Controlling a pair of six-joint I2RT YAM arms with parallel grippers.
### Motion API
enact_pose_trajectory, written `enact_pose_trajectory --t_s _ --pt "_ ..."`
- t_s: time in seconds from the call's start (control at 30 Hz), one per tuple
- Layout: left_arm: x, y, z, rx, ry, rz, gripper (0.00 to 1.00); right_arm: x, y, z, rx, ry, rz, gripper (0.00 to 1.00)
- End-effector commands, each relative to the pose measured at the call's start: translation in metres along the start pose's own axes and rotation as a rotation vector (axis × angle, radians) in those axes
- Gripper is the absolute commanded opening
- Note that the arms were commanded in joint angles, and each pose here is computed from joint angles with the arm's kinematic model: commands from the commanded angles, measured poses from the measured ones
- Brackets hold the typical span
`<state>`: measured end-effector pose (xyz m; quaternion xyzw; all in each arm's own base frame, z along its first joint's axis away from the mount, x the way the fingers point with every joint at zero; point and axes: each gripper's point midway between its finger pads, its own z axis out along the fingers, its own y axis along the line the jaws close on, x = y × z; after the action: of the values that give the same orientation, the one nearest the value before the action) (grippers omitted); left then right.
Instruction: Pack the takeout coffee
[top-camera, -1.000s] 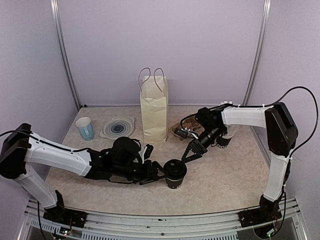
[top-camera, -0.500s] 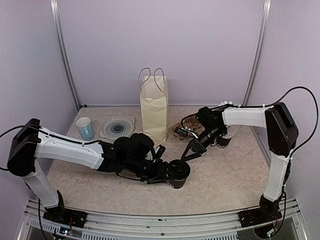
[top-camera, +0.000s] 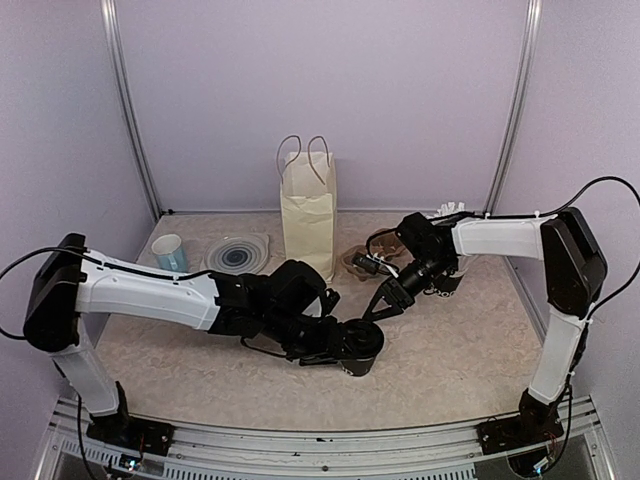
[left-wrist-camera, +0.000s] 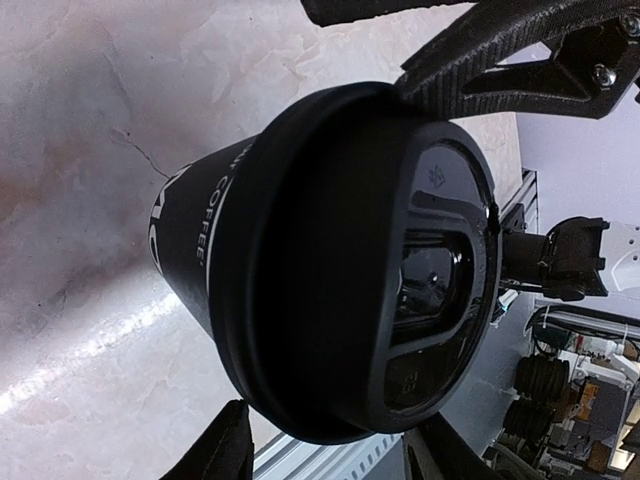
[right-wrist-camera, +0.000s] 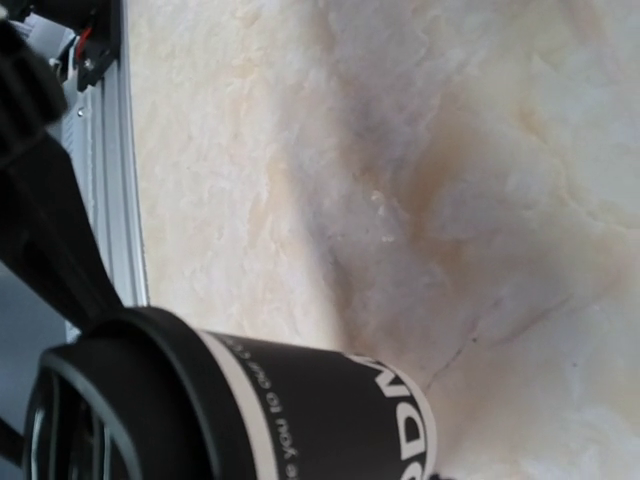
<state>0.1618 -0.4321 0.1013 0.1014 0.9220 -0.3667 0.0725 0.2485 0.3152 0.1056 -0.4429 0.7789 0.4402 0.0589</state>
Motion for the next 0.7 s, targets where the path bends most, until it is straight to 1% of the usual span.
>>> enact_pose_trajectory --t_s 0.0,0.1,0.17,0.33,0.43,0.57,0.67 --pt "0.010 0.127 0.000 -0.477 0.015 -0.074 0.49 0.055 -0.034 0.014 0.164 0.200 0.094 0.44" --pt "0.001 0.114 -0.004 -0.476 0.006 -0.024 0.49 0.035 -0.030 0.000 0.157 0.140 0.068 0.43" --pt "-0.008 0.112 -0.011 -0.499 -0.030 -0.004 0.49 0.023 -0.025 -0.011 0.158 0.103 0.042 0.44" --pt "-0.021 0.103 -0.030 -0.499 -0.093 0.013 0.49 0.021 -0.012 -0.020 0.144 0.086 0.004 0.44" --pt "-0.032 0.087 -0.036 -0.451 -0.141 0.047 0.50 0.021 -0.005 -0.020 0.122 0.073 -0.001 0.44" --pt "-0.047 0.056 -0.045 -0.361 -0.215 0.099 0.52 0.009 0.004 -0.026 0.099 0.031 -0.029 0.45" --pt "-0.055 0.038 -0.051 -0.326 -0.253 0.126 0.53 0.000 0.013 -0.032 0.083 0.010 -0.052 0.45"
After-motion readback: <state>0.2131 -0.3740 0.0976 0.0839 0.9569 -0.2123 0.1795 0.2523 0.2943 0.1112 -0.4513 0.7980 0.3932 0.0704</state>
